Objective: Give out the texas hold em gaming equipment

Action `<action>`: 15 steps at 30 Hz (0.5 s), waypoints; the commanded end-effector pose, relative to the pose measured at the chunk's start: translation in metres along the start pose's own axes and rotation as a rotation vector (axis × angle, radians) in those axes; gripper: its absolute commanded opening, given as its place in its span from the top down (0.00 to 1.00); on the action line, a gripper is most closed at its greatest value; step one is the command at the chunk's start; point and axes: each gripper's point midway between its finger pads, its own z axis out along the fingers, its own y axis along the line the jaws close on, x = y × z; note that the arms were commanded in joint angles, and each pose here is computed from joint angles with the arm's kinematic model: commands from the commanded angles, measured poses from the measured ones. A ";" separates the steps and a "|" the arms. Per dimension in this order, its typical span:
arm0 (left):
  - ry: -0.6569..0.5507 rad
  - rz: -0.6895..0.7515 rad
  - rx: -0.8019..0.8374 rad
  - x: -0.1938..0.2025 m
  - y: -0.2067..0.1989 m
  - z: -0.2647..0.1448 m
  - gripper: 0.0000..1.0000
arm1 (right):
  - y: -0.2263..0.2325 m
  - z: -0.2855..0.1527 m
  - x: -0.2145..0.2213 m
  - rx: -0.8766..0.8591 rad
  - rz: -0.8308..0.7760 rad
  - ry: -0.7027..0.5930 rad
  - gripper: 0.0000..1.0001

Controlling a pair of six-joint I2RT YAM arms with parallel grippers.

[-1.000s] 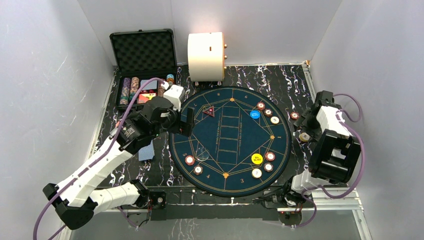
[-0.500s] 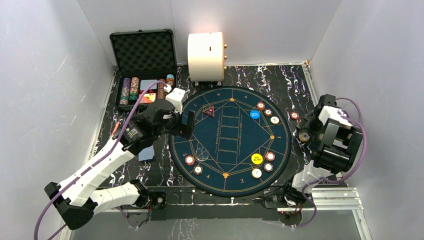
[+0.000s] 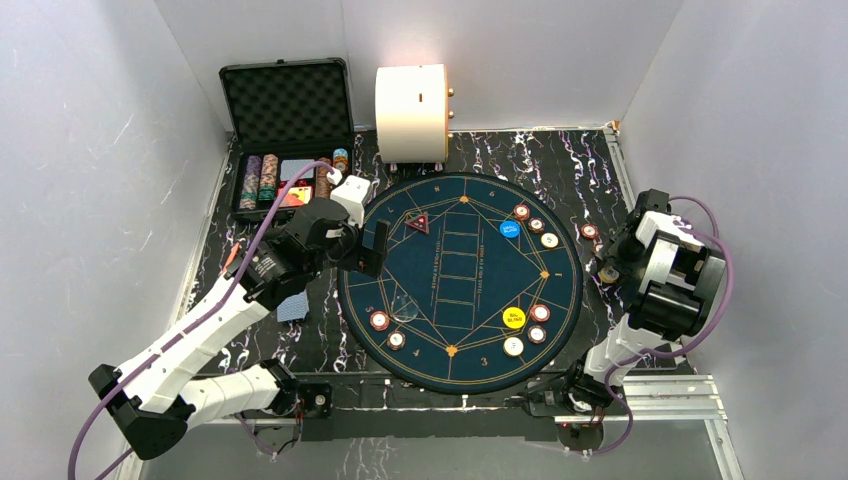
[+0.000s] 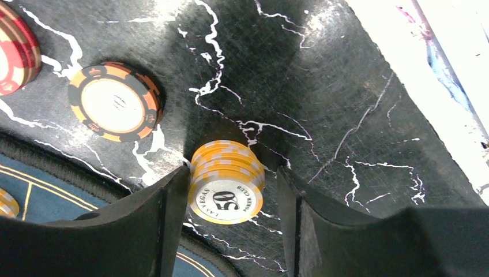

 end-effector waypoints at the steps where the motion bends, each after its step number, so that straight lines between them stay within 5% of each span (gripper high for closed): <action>1: -0.030 0.009 -0.008 -0.007 0.002 -0.006 0.02 | -0.001 0.017 0.000 0.003 0.009 0.020 0.39; 15: -0.035 -0.007 -0.001 -0.017 0.000 -0.014 0.02 | 0.005 -0.013 -0.003 -0.051 0.031 -0.023 0.69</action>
